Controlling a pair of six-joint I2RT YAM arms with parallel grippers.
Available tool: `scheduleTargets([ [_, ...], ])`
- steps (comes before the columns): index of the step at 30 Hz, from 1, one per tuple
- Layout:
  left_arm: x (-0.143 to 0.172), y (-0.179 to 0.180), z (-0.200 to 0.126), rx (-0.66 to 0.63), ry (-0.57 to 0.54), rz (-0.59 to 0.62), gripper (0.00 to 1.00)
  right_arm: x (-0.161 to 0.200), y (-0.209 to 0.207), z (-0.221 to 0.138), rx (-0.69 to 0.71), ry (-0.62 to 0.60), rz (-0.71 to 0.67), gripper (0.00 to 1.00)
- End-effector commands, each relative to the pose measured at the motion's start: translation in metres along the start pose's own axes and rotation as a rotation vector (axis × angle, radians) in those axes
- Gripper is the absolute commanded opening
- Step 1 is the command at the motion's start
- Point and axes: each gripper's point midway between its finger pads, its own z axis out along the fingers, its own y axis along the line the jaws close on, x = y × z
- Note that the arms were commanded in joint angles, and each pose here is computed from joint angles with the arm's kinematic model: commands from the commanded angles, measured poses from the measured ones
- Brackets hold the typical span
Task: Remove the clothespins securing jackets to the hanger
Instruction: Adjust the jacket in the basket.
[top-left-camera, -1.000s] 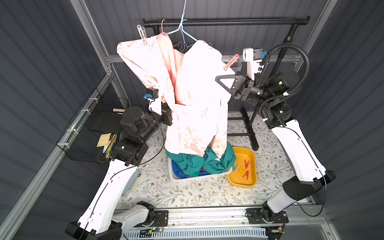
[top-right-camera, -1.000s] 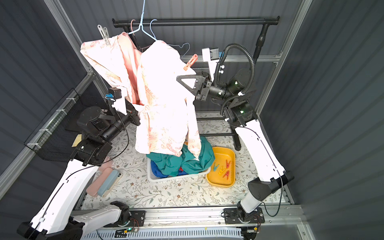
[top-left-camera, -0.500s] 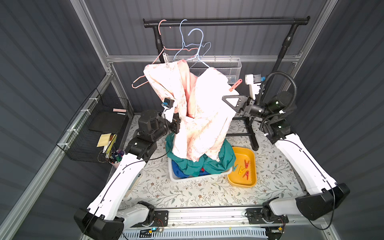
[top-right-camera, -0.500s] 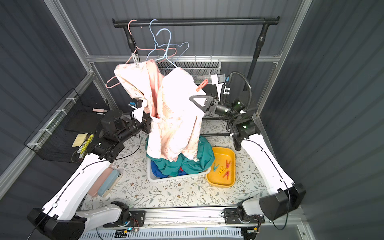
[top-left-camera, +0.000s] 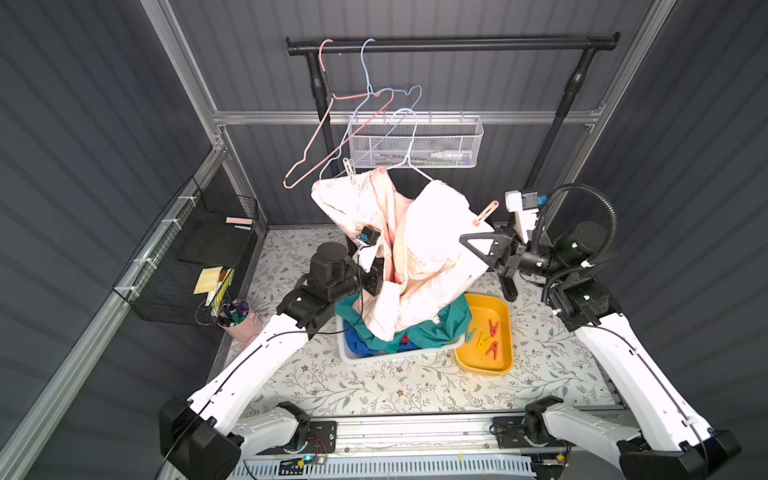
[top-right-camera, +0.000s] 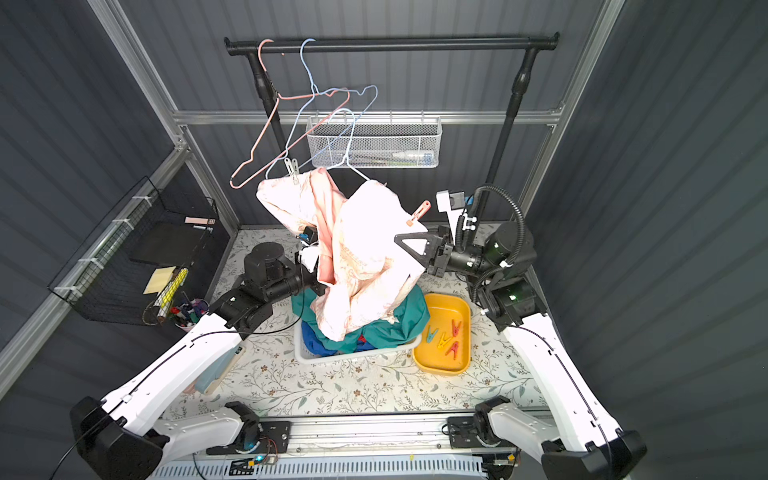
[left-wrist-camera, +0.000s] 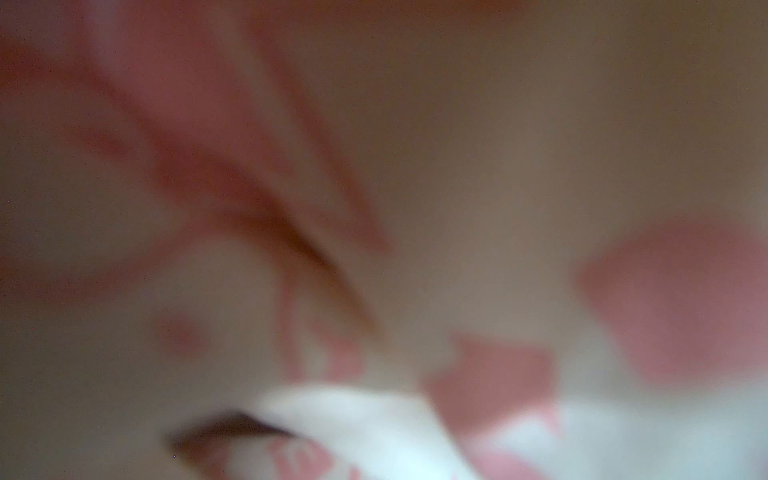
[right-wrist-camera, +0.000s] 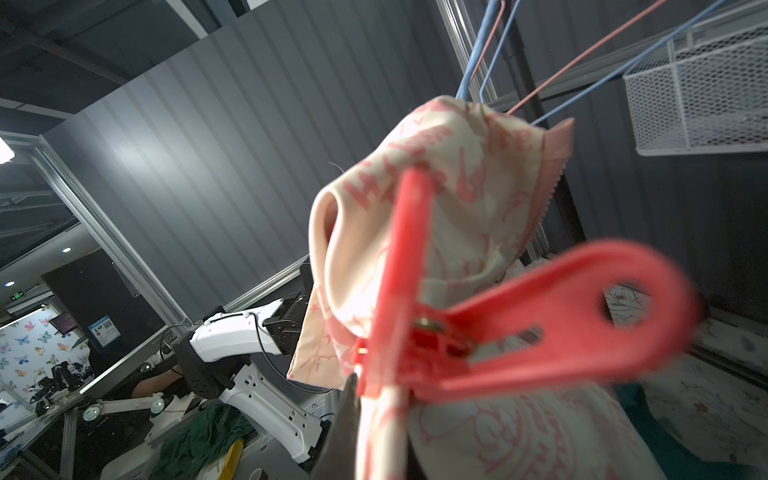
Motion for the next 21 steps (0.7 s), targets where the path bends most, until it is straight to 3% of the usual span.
scheduleTargets([
  [1, -0.001, -0.007, -0.001, 0.001, -0.016, -0.021, 0.00, 0.004, 0.017, -0.006, -0.035, 0.004, -0.055, 0.00],
  [6, 0.026, -0.004, -0.003, -0.025, 0.035, -0.109, 0.00, 0.032, 0.009, -0.006, -0.033, 0.064, 0.007, 0.00],
  [21, 0.150, 0.019, 0.009, -0.167, 0.215, -0.417, 0.00, 0.124, -0.049, 0.002, 0.112, 0.240, 0.130, 0.00],
])
